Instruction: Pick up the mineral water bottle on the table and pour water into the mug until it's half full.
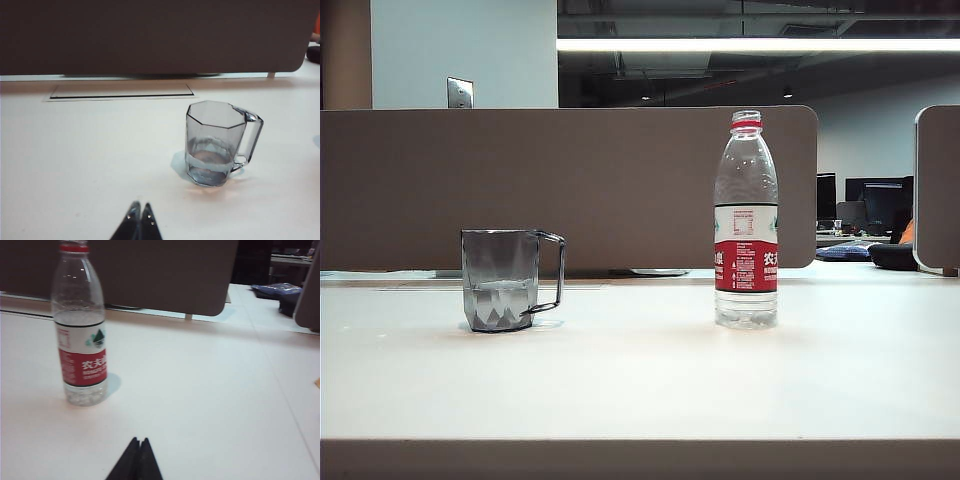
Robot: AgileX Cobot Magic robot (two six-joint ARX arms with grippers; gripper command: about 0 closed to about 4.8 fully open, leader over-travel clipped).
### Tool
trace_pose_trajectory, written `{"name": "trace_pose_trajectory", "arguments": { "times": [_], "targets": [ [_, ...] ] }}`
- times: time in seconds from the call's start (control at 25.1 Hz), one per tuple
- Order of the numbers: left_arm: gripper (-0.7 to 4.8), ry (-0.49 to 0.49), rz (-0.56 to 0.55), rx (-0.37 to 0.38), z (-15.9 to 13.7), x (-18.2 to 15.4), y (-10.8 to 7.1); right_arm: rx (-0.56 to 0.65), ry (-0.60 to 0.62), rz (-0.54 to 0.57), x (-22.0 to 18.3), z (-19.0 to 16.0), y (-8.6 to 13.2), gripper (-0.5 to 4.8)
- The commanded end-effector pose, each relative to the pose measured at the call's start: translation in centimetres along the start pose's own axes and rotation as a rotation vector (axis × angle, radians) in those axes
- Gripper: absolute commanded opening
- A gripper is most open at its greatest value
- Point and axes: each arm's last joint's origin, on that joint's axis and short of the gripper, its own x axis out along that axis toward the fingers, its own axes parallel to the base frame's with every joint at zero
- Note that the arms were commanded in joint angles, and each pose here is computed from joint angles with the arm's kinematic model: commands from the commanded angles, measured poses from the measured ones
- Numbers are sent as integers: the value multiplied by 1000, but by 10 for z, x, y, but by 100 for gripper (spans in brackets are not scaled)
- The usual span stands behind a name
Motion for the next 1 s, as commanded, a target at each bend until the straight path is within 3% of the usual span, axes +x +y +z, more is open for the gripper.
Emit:
{"name": "trace_pose_trajectory", "arguments": {
  "times": [0.04, 0.32, 1.0],
  "targets": [
    [-5, -22, -8, 1, 3, 0, 2, 4, -23, -30, 1, 1, -5, -5],
    [-5, -25, 26, 9, 3, -1, 4, 56, -9, -92, 1, -1, -11, 0],
    [-5, -24, 20, 9, 3, -1, 4, 55, -6, -90, 1, -1, -11, 0]
  ]
}}
